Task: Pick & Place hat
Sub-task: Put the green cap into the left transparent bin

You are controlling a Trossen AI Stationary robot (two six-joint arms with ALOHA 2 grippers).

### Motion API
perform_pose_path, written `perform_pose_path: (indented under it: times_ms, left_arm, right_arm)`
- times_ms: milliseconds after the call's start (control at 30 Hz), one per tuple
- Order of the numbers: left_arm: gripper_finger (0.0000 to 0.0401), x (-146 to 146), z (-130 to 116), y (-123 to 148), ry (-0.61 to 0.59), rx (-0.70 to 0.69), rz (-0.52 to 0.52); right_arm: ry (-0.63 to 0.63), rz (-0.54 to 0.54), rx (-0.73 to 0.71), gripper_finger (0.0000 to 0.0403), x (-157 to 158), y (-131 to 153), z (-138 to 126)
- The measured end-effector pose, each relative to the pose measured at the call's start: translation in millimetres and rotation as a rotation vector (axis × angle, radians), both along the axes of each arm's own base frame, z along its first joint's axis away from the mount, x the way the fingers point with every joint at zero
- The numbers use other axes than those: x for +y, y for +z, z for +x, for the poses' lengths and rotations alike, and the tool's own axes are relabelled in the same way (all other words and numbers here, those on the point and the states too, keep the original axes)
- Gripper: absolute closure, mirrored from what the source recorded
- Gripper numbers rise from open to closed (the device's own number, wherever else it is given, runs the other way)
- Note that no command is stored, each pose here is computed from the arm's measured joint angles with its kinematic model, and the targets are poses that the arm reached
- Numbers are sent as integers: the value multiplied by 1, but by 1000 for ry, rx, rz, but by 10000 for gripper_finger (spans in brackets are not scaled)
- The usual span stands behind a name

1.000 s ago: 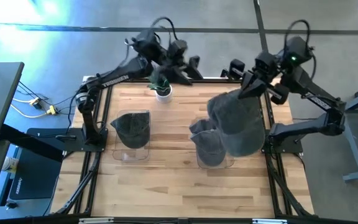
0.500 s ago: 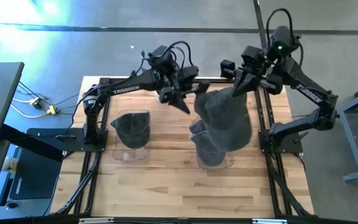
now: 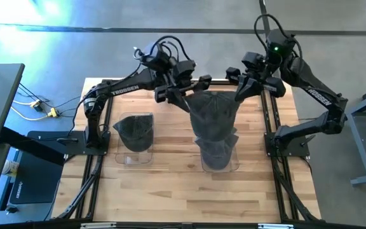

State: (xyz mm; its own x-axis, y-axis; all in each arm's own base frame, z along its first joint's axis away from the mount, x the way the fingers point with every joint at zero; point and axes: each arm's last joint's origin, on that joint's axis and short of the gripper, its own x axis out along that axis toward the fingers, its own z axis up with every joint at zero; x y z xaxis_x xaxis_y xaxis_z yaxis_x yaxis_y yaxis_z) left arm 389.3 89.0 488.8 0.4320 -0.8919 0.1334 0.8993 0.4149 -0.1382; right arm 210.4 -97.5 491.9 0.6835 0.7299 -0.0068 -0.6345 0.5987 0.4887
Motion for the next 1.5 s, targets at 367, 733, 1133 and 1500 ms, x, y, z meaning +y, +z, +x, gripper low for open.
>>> perform_pose_path:
  times_ms: [367,733,1133,1500]
  left_arm:
    - [387,26,-7,5,87,52,-64]
    - [398,40,-28,30,159,-22,-69]
    - [400,52,-39,40,213,-54,-73]
    - [401,58,-29,27,216,70,-71]
  right_arm:
    - [-81,-39,-28,398,10,5,-17]
    - [-181,-132,-101,338,14,7,-16]
    - [-427,-327,-158,119,-1,-3,4]
    - [-26,-132,-148,165,3,-8,33]
